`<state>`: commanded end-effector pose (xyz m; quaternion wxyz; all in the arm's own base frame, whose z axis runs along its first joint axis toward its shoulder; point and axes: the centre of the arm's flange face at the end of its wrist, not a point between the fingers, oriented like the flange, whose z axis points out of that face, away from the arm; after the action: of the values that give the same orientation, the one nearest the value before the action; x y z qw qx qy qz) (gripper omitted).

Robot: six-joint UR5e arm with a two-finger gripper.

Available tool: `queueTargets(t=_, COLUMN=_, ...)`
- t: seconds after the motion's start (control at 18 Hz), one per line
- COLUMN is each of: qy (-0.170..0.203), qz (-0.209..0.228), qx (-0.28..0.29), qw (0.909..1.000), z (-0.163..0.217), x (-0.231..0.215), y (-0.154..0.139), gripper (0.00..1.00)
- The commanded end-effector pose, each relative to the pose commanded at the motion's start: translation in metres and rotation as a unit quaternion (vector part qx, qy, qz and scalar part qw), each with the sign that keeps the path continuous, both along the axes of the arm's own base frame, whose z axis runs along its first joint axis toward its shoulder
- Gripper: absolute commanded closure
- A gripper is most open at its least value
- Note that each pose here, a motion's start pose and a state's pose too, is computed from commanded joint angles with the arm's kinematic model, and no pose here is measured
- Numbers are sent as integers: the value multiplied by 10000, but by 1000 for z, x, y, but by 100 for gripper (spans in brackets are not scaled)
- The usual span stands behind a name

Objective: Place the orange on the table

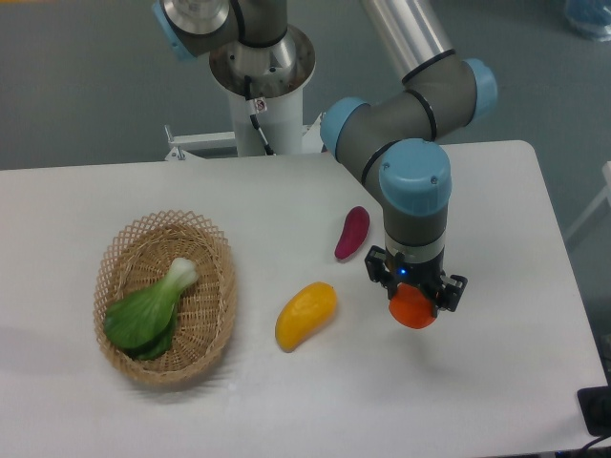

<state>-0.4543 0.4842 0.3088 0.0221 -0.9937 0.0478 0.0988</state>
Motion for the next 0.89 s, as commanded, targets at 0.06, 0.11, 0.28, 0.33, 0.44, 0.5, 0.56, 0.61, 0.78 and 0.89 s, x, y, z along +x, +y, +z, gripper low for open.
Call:
queueTargets(t=0.06, qy=6, qz=8, qx=6, qw=10000, z=0, x=0, y=0, gripper=32)
queueTargets(t=0.11, qy=1, qz=6, qx=12, qw=10000, z=0, x=0, y=0, gripper=32)
queueTargets(t=0.28, qy=33, qz=-1, qx=33, qw=10000, z=3, x=-1, y=1, gripper=31)
queueTargets(t=0.33, qy=35, qz=-10, qx=42, qw=10000, z=4, x=-1, y=1, gripper=31)
queueTargets(t=0.44, qy=27, qz=-1, qx=29, qw=10000, z=3, x=-1, y=1, gripper=31)
queueTargets(t=0.5, qy=2, qz=-9, qx=9, qw=10000, z=0, x=0, y=0, gripper=31)
queueTargets(t=0.56, qy=-8, qz=-10, qx=11, qw=10000, z=-1, x=1, y=0, gripper=32)
queueTargets(t=0.61, qy=-20, qz=11, qx=17, qw=10000, z=-2, x=1, y=0, gripper=32)
queueTargets(t=0.78, qy=-58, qz=34, qx=-7, qw=10000, z=-6, x=4, y=-4, gripper=32)
queueTargets(t=0.89, qy=-168, qz=40, qx=-77, qw=9998, z=-20, x=13, y=-11, gripper=32)
